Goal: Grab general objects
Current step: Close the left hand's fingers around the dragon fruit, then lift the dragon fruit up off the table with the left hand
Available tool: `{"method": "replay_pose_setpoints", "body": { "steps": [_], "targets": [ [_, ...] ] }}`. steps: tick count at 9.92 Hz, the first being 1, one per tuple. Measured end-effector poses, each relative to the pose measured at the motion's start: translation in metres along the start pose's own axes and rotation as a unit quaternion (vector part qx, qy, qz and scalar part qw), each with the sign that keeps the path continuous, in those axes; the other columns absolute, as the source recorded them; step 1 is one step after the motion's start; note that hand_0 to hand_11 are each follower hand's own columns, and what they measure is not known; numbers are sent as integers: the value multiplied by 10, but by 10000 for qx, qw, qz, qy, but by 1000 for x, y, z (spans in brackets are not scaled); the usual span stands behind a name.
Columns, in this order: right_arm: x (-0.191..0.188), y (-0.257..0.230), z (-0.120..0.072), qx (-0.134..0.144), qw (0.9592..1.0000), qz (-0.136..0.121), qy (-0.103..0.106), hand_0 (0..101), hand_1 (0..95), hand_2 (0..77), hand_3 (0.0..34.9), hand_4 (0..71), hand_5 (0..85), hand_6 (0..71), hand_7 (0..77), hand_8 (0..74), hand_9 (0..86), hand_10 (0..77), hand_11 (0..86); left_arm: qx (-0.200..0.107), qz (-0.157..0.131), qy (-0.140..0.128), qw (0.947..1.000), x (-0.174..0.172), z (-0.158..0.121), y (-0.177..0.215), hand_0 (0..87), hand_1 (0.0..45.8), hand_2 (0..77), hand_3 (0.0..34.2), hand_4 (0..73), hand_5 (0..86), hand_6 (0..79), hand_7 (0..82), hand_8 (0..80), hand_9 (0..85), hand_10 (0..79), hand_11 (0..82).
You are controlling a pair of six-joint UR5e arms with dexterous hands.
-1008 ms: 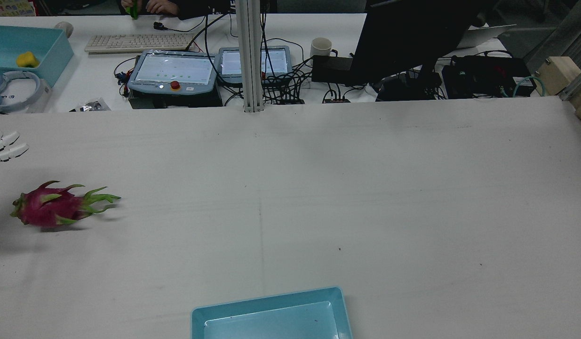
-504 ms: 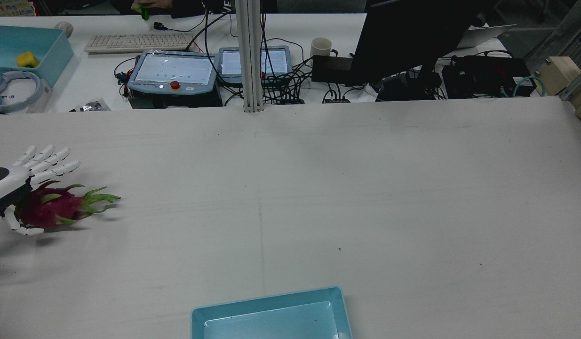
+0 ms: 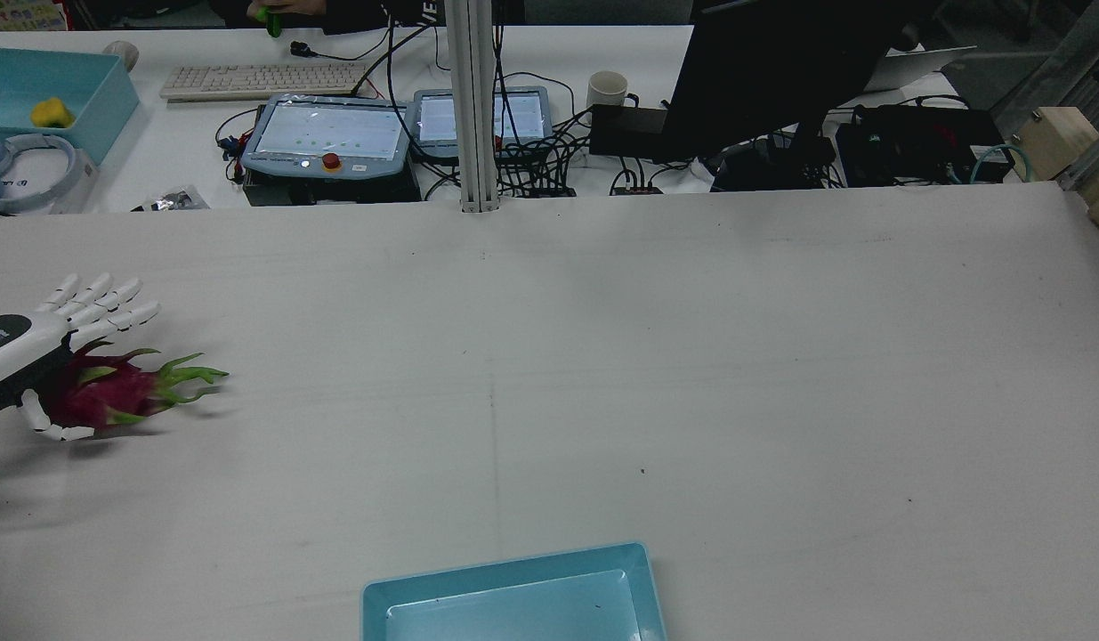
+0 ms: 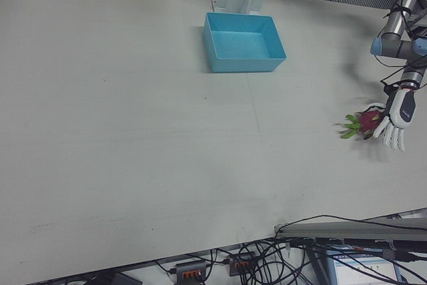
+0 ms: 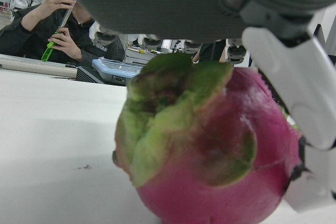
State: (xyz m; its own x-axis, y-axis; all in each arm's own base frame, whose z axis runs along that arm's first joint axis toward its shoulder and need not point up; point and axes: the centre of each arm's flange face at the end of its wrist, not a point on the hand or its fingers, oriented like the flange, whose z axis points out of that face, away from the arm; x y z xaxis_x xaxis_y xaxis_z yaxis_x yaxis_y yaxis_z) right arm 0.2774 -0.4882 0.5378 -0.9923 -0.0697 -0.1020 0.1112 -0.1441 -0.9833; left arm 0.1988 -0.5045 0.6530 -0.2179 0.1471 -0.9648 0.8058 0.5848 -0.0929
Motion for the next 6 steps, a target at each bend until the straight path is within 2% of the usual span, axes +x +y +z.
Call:
{"method": "replay_pose_setpoints", "body": {
  "steps": [1, 2, 3, 4, 5, 6],
  "targets": [
    [0, 0, 0, 0, 10000, 0, 0, 0, 54, 16, 0, 0, 5, 0, 0, 0, 11, 0, 5, -1, 83, -23, 10000, -3, -1, 0, 633, 0, 355, 199, 0, 22, 5, 27, 16, 11, 11, 11],
    [0, 0, 0, 0, 10000, 0, 0, 0, 54, 16, 0, 0, 5, 0, 0, 0, 5, 0, 5, -2, 117, -29, 9999, -3, -1, 0, 612, 0, 355, 152, 55, 22, 5, 27, 11, 11, 11, 11],
    [0, 0, 0, 0, 10000, 0, 0, 0, 54, 16, 0, 0, 5, 0, 0, 0, 5, 0, 5, -2, 132, -34, 9999, -3, -1, 0, 612, 0, 355, 152, 55, 22, 5, 27, 11, 11, 11, 11],
    [0, 0, 0, 0, 10000, 0, 0, 0, 54, 16, 0, 0, 5, 0, 0, 0, 5, 0, 5, -2, 138, -35, 9999, -2, -1, 0, 601, 0, 393, 79, 235, 22, 38, 218, 16, 11, 11, 11],
    [0, 0, 0, 0, 10000, 0, 0, 0, 54, 16, 0, 0, 5, 0, 0, 0, 11, 0, 5, -2, 140, -36, 9999, -2, -1, 0, 599, 0, 409, 37, 305, 0, 175, 311, 16, 11, 11, 11],
    [0, 0, 0, 0, 10000, 0, 0, 0, 54, 16, 0, 0, 5, 0, 0, 0, 11, 0, 5, 0, 143, -39, 9999, -1, -1, 0, 599, 0, 409, 37, 305, 0, 175, 311, 16, 11, 11, 11]
  ]
}}
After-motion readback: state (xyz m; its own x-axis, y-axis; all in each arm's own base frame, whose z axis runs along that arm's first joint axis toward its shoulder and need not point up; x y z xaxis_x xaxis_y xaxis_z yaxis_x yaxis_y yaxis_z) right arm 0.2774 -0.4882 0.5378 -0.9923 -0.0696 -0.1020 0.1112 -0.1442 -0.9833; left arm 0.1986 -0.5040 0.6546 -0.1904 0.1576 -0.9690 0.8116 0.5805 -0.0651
